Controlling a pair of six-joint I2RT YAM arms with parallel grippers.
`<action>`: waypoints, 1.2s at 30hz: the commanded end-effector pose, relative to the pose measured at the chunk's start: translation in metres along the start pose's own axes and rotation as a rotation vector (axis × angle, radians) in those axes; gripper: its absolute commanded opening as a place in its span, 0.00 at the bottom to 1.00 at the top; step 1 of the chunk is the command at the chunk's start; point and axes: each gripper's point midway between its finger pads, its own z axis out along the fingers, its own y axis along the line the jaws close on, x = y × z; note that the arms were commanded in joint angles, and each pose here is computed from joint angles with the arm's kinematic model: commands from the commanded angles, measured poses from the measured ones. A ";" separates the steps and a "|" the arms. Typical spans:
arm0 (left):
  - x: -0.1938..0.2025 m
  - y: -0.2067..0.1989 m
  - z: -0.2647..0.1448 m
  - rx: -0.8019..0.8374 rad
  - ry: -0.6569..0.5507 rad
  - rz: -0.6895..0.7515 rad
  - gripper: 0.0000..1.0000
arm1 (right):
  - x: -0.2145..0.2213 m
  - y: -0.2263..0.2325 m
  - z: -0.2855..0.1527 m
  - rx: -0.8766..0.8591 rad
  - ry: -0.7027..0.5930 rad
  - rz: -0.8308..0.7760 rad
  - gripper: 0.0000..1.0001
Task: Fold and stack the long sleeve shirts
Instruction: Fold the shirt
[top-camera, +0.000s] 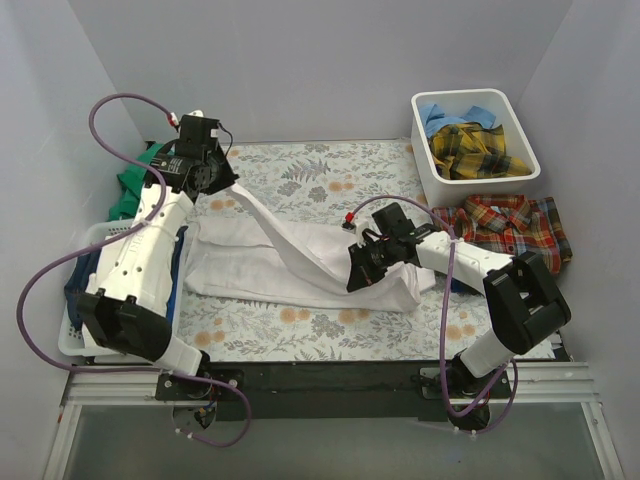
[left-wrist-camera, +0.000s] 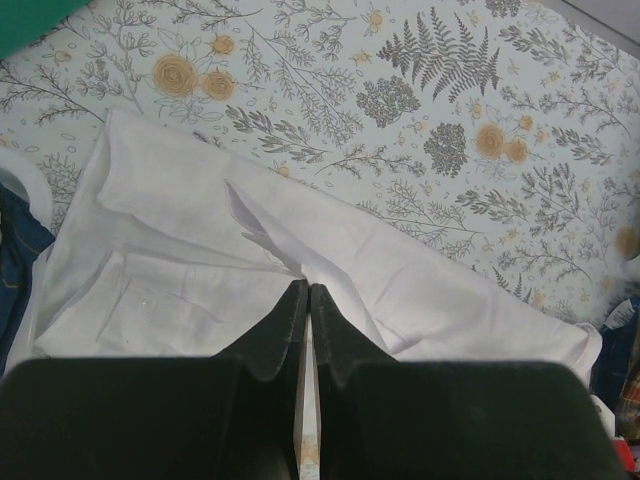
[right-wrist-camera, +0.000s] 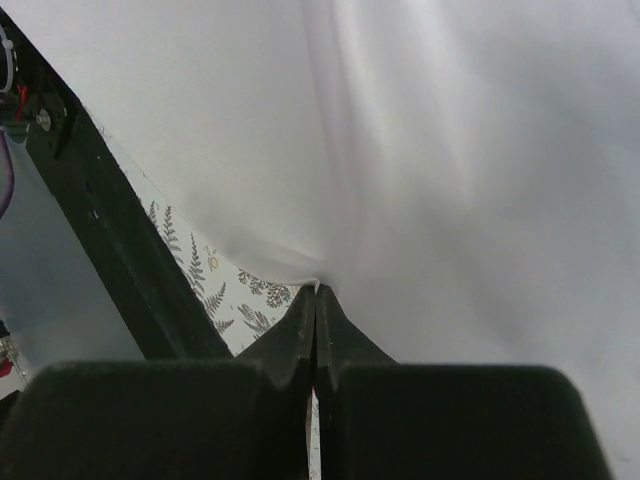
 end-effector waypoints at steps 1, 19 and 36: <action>0.004 -0.007 0.014 0.005 0.027 0.007 0.00 | 0.004 0.002 -0.002 0.007 0.013 0.040 0.01; 0.031 0.006 0.067 -0.171 0.140 0.098 0.00 | 0.024 -0.037 0.002 0.215 0.068 0.158 0.29; 0.014 0.018 0.004 -0.210 0.092 0.032 0.00 | 0.032 -0.075 0.002 0.411 0.153 0.225 0.24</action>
